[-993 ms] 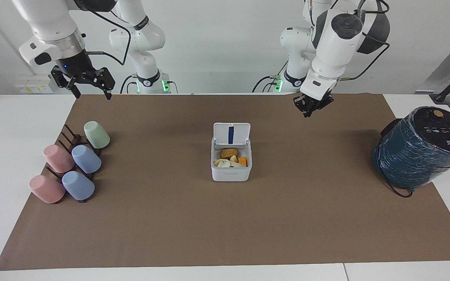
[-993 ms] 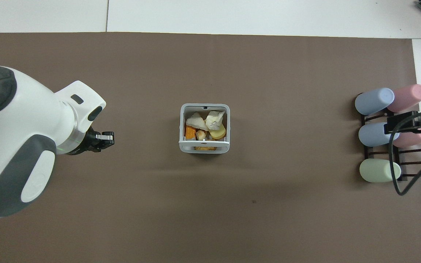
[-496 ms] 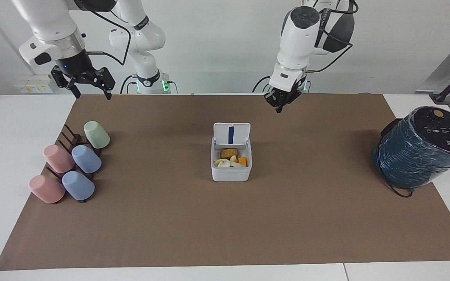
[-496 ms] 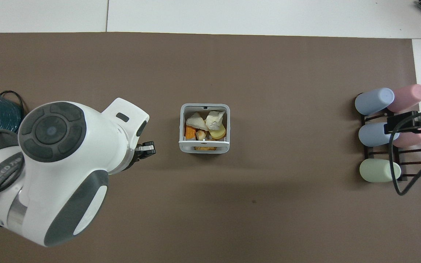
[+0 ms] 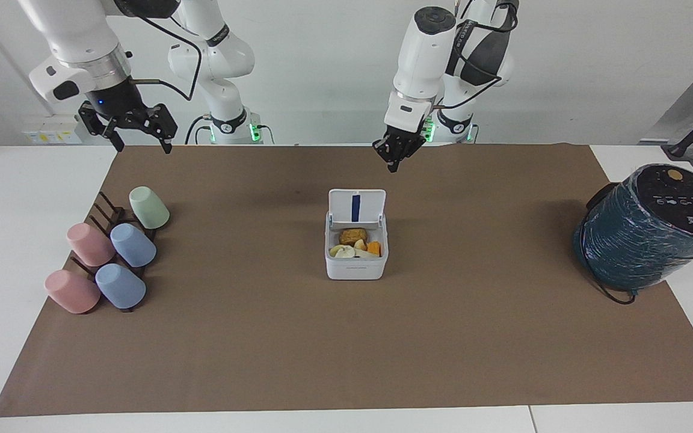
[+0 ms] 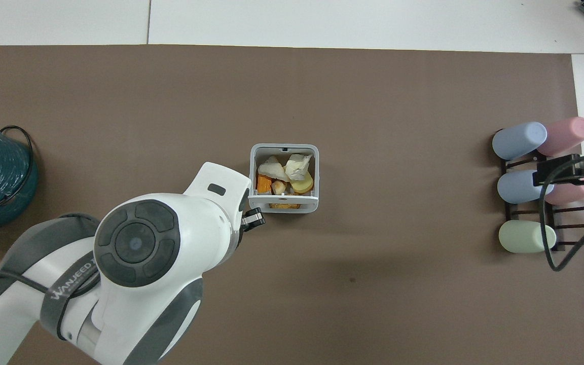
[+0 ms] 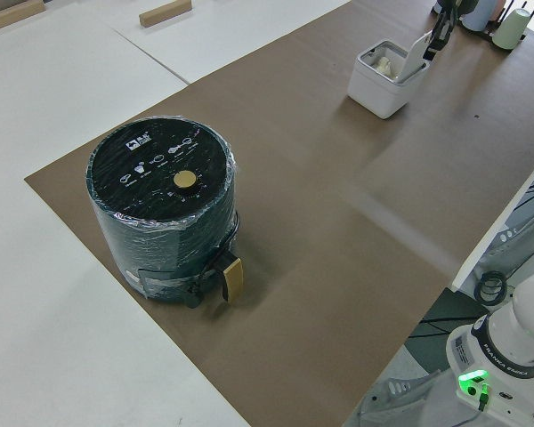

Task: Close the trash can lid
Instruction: 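Swing the lid up and over the trash can with the left gripper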

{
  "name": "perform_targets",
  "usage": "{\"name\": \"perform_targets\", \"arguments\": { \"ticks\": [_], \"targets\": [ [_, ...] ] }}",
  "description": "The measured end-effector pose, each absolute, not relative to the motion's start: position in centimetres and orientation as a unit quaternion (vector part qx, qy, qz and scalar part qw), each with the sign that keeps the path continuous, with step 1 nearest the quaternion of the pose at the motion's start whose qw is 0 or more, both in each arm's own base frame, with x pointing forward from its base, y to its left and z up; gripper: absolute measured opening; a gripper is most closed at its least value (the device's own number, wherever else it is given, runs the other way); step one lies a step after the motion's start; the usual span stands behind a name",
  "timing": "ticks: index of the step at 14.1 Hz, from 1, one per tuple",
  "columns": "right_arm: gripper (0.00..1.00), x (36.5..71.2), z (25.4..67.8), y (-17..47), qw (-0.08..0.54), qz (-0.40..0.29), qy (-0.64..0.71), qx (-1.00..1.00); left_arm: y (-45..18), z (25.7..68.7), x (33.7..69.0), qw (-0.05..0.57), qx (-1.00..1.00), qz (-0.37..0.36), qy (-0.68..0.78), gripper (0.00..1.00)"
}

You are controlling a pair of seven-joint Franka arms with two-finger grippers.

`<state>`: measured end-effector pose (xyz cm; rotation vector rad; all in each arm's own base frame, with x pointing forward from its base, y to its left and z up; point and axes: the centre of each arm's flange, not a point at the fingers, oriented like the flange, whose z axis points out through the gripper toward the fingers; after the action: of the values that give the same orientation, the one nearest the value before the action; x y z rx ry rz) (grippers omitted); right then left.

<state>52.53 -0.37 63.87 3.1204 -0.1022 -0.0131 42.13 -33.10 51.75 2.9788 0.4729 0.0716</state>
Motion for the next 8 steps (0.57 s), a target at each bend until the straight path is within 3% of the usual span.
{"name": "perform_targets", "arguments": {
  "ticks": [8],
  "targets": [
    [1.0,52.5,63.9,-0.4,0.01,-0.004,-0.033,0.999,-37.1,48.1,41.8,0.116,0.977,0.062,0.17,0.01]
  ]
}}
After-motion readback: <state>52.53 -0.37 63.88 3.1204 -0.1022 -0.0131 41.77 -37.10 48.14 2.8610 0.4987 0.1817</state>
